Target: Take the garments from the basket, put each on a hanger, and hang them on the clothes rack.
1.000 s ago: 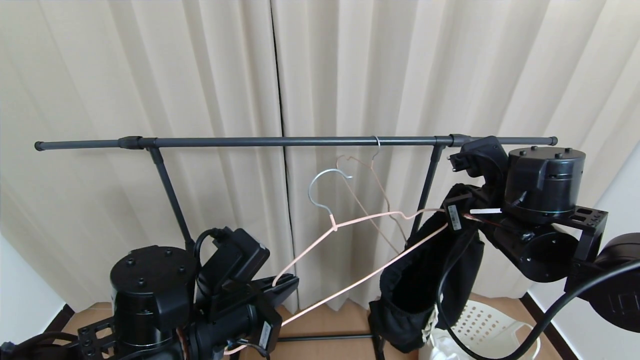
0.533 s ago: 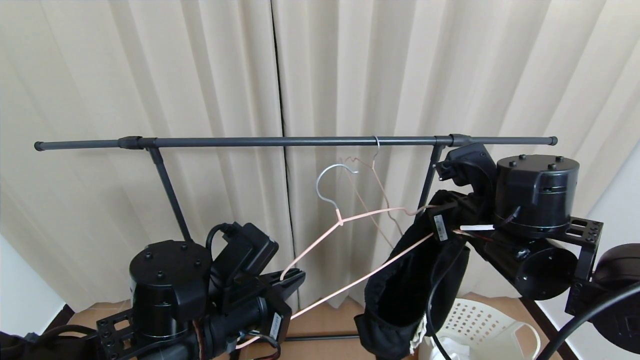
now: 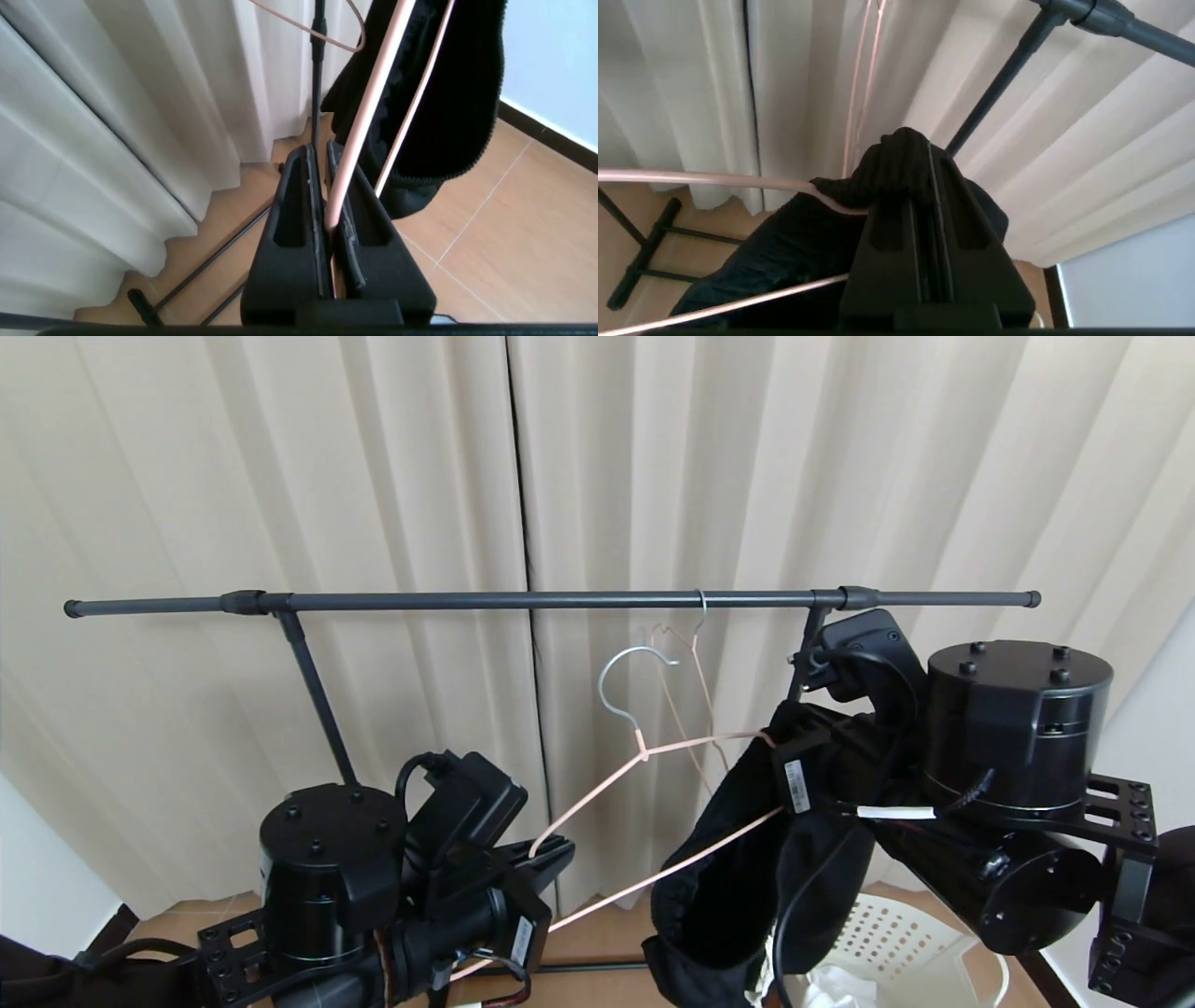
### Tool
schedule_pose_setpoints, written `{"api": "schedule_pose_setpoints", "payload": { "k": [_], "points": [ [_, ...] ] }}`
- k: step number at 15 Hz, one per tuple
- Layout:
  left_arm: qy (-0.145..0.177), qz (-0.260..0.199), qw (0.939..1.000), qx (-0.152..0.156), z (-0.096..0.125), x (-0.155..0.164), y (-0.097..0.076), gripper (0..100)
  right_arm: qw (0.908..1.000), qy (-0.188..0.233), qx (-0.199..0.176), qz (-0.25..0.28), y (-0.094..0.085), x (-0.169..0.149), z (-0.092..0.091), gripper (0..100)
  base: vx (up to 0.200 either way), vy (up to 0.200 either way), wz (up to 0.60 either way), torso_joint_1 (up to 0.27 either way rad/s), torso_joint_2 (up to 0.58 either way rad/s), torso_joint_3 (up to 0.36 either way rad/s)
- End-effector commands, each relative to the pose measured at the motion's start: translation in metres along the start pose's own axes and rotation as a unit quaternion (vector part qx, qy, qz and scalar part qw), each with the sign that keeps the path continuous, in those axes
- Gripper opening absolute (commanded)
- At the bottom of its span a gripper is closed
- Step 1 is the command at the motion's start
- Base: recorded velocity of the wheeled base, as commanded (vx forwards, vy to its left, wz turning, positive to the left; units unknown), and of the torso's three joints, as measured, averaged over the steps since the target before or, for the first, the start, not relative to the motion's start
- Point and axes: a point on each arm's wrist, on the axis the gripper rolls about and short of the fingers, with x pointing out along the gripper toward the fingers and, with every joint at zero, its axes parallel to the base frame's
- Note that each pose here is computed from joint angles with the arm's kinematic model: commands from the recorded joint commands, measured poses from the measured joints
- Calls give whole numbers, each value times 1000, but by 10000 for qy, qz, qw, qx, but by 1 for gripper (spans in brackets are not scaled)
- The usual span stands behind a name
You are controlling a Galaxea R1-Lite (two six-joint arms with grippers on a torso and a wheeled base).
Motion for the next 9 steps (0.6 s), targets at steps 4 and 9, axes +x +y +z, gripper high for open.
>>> {"api": "schedule_pose_setpoints", "payload": {
  "k": [4, 9],
  "points": [
    [-36, -2, 10000, 3, -3, 11, -1, 0, 9983, -189, 238, 497, 24, -19, 6, 0, 0, 0, 0, 0, 0, 0],
    [-28, 5, 10000, 5, -4, 12, -1, 0, 9935, -279, 533, 968, 46, -37, 9, 0, 0, 0, 0, 0, 0, 0]
  ]
}}
